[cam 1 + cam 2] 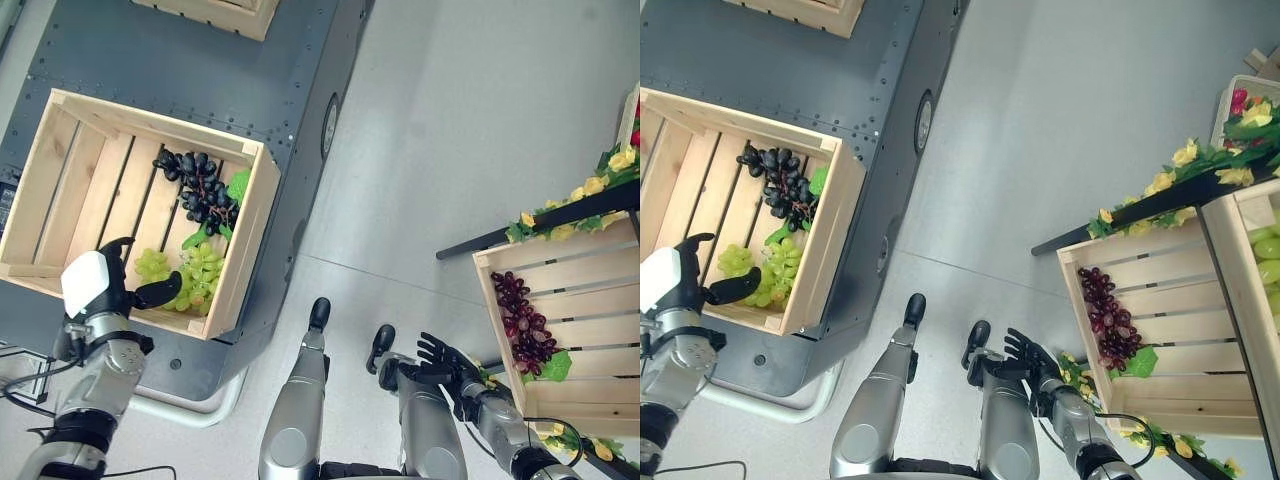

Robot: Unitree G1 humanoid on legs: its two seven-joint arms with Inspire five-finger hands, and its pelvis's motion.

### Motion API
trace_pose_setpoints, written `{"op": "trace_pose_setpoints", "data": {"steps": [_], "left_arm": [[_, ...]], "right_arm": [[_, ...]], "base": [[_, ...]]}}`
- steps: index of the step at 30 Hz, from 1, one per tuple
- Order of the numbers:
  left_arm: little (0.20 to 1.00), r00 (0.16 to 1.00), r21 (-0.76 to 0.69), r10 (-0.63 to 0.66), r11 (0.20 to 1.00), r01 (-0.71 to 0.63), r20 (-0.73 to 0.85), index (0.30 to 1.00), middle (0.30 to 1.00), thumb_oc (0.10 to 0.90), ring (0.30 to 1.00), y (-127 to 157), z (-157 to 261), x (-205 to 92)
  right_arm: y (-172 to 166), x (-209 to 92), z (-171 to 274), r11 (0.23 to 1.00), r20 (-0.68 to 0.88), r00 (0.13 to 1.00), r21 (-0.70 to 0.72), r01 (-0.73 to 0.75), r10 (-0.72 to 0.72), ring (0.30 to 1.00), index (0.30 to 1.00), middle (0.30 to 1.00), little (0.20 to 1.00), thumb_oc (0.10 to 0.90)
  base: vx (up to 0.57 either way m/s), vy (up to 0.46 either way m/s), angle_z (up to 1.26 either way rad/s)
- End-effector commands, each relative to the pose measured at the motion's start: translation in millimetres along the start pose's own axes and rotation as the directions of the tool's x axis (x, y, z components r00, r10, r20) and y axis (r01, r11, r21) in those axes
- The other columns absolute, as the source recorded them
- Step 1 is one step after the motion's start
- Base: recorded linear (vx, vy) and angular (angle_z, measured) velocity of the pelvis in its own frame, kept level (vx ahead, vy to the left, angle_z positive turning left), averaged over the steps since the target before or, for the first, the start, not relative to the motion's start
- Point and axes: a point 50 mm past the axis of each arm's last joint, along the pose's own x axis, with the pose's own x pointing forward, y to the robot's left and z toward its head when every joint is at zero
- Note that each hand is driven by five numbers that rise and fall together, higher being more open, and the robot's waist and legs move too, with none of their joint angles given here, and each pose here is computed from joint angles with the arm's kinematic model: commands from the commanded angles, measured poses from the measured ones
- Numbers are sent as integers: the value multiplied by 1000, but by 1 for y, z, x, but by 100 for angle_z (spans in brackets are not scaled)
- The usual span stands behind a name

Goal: Pick up the fruits from the basket on one side to the basket on the other side

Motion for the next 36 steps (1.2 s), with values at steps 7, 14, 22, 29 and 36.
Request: {"op": "trace_pose_setpoints", "data": {"steps": [7, 14, 22, 29, 36], "left_arm": [[900, 998, 248, 14, 968, -30, 62, 900, 900, 800, 900, 60, -8, 25], [900, 997, 375, -6, 927, -23, 75, 900, 900, 800, 900, 75, -3, 33], [900, 993, 578, -31, 815, -39, 110, 900, 900, 800, 900, 91, 7, 44], [900, 997, 487, 71, 870, -75, 25, 900, 900, 800, 900, 97, 1, 51], [900, 994, 605, 69, 789, -106, 84, 900, 900, 800, 900, 88, 6, 54]], "right_arm": [[-15, -17, -17, 999, -34, 999, 34, 27, -26, 900, 900, 900, 900, 800], [-17, -18, -18, 999, -48, 999, 41, 19, -17, 900, 900, 900, 900, 800], [-16, -17, -19, 999, -58, 998, 52, 7, -4, 900, 900, 900, 900, 800], [-7, -16, -23, 998, -70, 997, 60, -17, 21, 900, 900, 900, 900, 800], [1, -12, -25, 997, -77, 996, 66, -38, 43, 900, 900, 900, 900, 800]], "base": [[10, 4, 3], [10, -3, 0], [28, -11, 0], [17, -22, 0], [5, -18, 0]]}}
